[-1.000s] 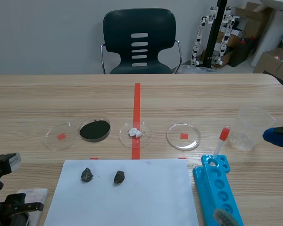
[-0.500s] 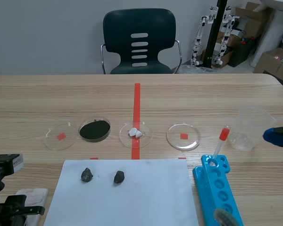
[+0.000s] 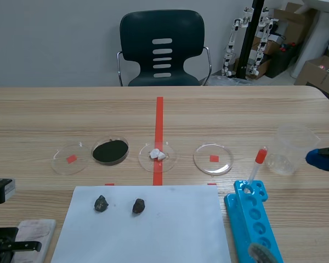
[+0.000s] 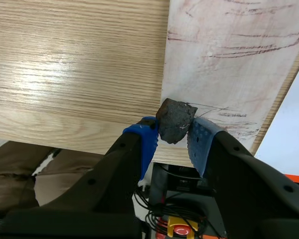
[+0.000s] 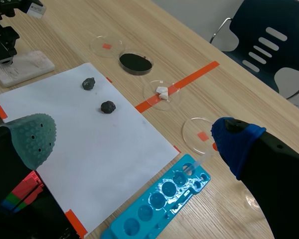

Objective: Rub the mineral on the streak plate below the first streak

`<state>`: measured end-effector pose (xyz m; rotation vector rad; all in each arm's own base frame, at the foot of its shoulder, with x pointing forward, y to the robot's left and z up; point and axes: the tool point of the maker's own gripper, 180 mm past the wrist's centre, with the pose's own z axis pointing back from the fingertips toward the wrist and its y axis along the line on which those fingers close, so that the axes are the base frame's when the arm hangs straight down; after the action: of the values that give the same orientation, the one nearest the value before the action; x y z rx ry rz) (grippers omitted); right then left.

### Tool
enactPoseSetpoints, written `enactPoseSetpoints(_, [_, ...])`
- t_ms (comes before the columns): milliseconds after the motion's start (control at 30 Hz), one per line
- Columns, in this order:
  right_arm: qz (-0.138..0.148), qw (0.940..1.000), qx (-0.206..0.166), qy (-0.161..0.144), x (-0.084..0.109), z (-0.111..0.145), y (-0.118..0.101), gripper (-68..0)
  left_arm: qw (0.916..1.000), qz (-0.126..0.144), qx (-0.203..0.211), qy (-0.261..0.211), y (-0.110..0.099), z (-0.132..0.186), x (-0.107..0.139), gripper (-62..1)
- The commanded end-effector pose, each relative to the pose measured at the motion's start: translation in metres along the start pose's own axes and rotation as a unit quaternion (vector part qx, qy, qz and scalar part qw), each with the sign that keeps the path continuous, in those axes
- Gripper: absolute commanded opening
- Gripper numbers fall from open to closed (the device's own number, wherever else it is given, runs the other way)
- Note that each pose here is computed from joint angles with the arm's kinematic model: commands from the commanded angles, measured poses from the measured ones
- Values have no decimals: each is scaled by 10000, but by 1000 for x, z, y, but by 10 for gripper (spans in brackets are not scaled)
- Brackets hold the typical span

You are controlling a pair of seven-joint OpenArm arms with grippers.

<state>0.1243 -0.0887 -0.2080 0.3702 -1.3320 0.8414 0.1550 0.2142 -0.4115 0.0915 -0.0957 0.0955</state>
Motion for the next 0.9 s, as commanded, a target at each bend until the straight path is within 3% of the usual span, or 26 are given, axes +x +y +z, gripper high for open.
enactPoseSetpoints(0, [7, 9999, 23, -118, 6, -1, -1, 4, 9995, 61, -262, 134, -7, -3, -7, -524])
enactPoseSetpoints(267, [7, 9999, 23, -118, 6, -1, -1, 4, 9949, -50, -1003, 63, -39, -1, -6, -524])
enactPoseSetpoints(533, [7, 9999, 23, -118, 6, -1, -1, 4, 9942, -42, -1075, 44, -42, 0, -6, -524])
enactPoseSetpoints(767, [7, 9999, 23, -118, 6, -1, -1, 4, 9996, -95, -93, 265, -7, -4, -14, -524])
enactPoseSetpoints(867, [7, 9999, 23, -118, 6, -1, -1, 4, 9994, -74, 119, 327, 1, -4, -16, -523])
